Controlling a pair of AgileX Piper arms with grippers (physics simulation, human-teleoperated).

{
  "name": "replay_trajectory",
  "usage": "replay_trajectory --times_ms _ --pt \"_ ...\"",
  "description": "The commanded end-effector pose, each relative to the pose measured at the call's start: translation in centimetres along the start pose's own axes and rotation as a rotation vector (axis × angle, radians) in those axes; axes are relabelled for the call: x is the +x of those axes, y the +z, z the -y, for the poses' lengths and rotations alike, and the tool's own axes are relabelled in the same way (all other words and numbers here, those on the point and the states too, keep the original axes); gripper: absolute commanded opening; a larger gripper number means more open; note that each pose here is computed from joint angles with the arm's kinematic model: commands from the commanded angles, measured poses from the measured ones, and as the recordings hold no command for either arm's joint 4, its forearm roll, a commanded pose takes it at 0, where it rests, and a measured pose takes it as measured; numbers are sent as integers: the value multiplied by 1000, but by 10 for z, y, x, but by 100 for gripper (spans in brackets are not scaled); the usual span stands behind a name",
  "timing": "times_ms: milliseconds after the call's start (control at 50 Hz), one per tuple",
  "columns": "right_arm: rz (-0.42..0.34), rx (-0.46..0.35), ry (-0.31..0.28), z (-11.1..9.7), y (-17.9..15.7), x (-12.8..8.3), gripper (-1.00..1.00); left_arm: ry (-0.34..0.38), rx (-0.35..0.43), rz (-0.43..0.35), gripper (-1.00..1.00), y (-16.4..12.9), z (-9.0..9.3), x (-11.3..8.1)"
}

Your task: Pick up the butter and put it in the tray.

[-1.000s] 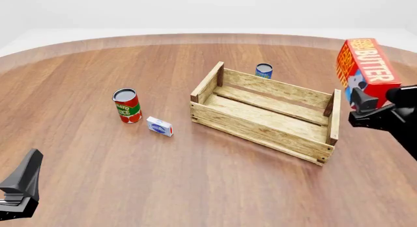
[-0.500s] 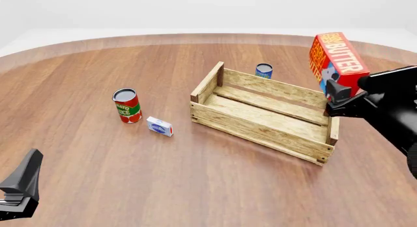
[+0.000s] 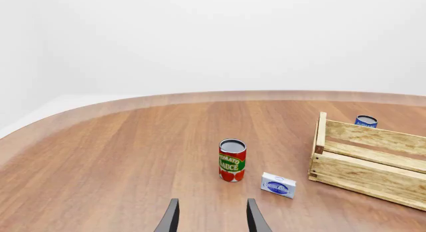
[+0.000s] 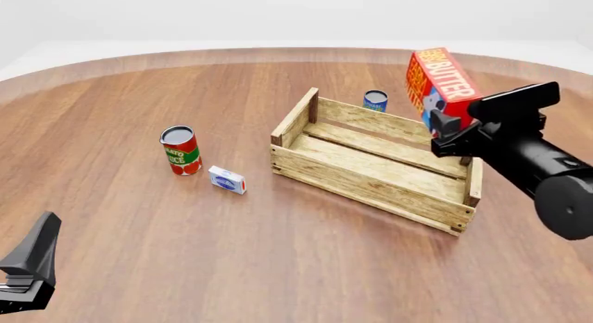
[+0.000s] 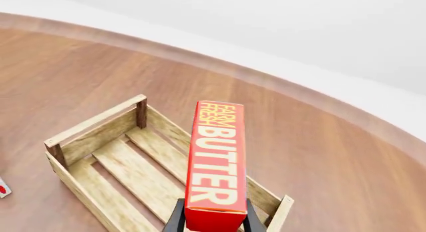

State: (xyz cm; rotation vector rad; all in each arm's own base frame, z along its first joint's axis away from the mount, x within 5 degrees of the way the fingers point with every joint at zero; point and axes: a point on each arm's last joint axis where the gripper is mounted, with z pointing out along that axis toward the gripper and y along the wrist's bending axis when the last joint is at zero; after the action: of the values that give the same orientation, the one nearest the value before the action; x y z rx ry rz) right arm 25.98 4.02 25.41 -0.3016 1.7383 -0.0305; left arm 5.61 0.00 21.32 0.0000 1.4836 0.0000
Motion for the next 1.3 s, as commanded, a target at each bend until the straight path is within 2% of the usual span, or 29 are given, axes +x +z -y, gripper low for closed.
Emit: replay_trajectory --times_ms 20,640,1300 --pt "24 -35 4 -9 18 -7 -100 0 0 0 100 0 0 0" --pt "-34 -103 10 -33 54 12 -100 0 0 0 100 0 0 0" --pt "-79 -123 22 -43 74 31 -100 0 0 0 100 0 0 0"
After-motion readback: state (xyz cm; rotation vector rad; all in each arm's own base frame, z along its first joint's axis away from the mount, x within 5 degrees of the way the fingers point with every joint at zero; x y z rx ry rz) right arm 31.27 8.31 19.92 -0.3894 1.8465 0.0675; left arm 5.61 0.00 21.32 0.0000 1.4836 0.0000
